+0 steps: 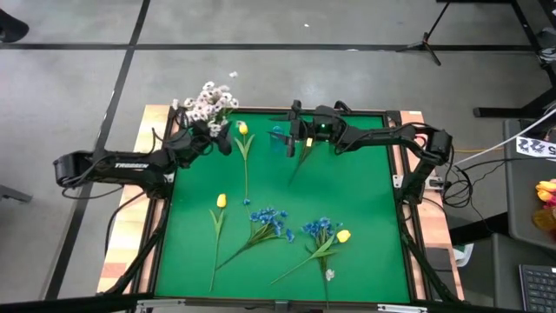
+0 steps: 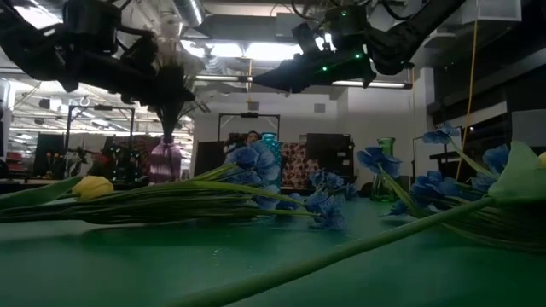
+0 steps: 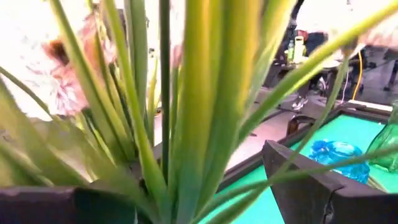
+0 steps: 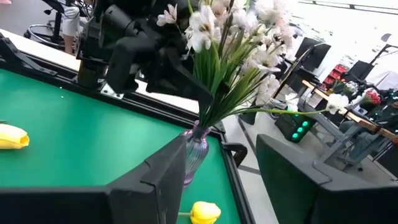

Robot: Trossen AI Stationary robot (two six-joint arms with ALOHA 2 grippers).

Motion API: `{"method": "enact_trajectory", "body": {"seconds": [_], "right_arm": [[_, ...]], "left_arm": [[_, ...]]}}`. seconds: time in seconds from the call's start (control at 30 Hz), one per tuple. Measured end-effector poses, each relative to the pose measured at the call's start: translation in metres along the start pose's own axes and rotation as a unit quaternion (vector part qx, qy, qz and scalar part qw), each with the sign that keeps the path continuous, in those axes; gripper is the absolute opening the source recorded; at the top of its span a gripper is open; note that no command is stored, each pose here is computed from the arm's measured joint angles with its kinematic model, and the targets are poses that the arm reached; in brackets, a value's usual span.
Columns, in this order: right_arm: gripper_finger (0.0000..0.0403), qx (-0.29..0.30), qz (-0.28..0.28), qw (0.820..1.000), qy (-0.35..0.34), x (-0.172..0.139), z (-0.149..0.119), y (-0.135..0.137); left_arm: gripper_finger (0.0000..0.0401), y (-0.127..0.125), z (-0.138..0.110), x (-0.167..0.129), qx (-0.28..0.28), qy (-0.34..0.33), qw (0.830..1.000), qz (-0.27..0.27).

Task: Sort flowers into vase by color
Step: Put the white flowers into the violet vase

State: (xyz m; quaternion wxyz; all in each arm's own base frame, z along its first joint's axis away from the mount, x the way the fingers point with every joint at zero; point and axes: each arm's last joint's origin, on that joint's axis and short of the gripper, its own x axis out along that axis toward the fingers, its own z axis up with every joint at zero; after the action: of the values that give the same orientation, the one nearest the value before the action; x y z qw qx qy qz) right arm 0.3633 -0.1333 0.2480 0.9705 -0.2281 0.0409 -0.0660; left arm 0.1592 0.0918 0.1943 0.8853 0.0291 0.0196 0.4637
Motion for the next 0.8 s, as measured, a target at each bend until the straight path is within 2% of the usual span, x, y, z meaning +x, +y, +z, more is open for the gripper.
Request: {"method": "enact_trajectory", "body": {"seconds": [0.37, 0.8], "right_arm": [[0.0193, 0.0, 0.003, 1.0, 0.002, 0.0, 0.0, 0.001], [0.0193, 0.002, 0.055, 0.998, -0.023, 0.0, 0.001, 0.004]], "left_arm": [[0.0244, 0.008, 0.012, -0.013, -0.011, -0.015, 1.0, 0.001], [0.0244, 0.009, 0.012, -0.014, -0.011, -0.013, 1.0, 0.001]]}}
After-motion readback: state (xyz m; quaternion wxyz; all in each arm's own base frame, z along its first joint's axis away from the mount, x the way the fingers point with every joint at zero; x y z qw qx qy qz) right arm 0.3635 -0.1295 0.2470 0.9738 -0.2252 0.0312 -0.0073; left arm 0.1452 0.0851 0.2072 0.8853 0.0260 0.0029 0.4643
